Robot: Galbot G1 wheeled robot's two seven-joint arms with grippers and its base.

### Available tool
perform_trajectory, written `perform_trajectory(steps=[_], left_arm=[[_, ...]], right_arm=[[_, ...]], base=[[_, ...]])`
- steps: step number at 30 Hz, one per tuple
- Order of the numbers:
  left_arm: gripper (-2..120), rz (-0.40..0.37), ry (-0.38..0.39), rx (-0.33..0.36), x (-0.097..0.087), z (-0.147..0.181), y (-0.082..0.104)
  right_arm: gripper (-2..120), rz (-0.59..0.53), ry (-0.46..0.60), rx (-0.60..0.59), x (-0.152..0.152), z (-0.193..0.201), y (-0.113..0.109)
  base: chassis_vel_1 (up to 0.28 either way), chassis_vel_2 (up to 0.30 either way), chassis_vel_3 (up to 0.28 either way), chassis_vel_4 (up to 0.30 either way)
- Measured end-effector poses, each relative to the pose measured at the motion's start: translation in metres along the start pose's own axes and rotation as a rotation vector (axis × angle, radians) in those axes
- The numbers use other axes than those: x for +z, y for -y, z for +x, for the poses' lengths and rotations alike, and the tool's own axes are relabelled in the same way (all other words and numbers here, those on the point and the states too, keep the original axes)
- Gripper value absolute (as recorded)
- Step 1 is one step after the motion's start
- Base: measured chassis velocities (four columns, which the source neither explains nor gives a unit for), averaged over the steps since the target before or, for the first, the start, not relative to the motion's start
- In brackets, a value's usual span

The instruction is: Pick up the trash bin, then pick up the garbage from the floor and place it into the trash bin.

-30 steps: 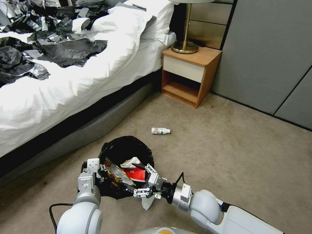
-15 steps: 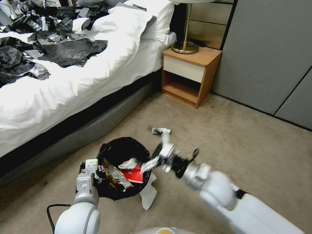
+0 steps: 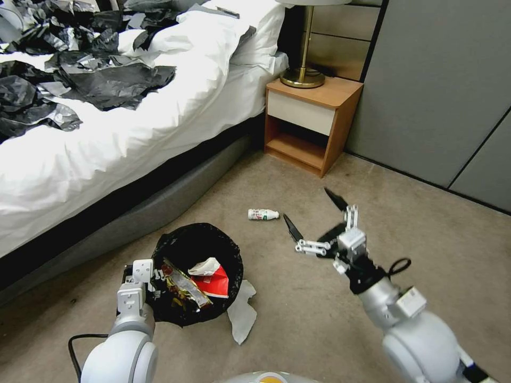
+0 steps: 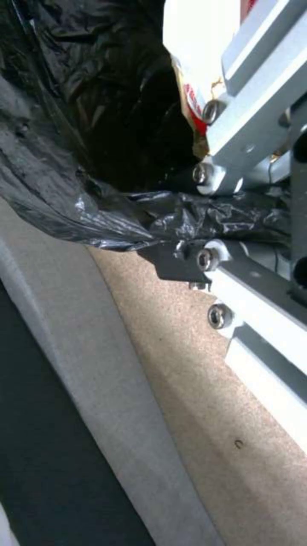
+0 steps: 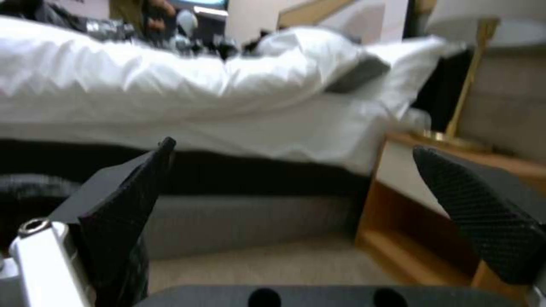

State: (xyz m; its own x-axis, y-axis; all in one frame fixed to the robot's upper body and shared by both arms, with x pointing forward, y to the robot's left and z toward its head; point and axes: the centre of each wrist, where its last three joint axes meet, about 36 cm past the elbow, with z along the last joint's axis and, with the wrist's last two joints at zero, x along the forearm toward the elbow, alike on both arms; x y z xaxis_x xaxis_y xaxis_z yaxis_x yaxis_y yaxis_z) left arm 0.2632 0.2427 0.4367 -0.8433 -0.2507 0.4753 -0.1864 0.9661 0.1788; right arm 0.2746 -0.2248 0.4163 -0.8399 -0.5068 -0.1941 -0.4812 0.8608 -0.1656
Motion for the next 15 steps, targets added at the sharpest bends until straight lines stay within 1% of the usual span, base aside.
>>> perform_trajectory(steps=[1, 3, 7, 15], left_arm=[[1, 0.000, 0.000, 0.000, 0.000, 0.000, 0.000], [1, 0.003, 0.002, 0.000, -0.001, 0.001, -0.001], [1, 0.007, 0.003, 0.001, -0.002, 0.003, -0.002], [1, 0.011, 0.001, 0.004, -0.001, 0.003, 0.000]], right_arm=[[100, 0.000, 0.000, 0.000, 0.000, 0.000, 0.000], [100, -0.026, -0.058, 0.019, 0.019, 0.010, -0.009], [100, -0.032, -0.083, 0.026, 0.031, 0.013, -0.011], [100, -0.031, -0.080, 0.039, 0.034, 0.008, -0.008]], base=[[0.000, 0.000, 0.000, 0.000], [0.000, 0.000, 0.000, 0.000], [0.000, 0.000, 0.000, 0.000], [0.000, 0.000, 0.000, 0.000]])
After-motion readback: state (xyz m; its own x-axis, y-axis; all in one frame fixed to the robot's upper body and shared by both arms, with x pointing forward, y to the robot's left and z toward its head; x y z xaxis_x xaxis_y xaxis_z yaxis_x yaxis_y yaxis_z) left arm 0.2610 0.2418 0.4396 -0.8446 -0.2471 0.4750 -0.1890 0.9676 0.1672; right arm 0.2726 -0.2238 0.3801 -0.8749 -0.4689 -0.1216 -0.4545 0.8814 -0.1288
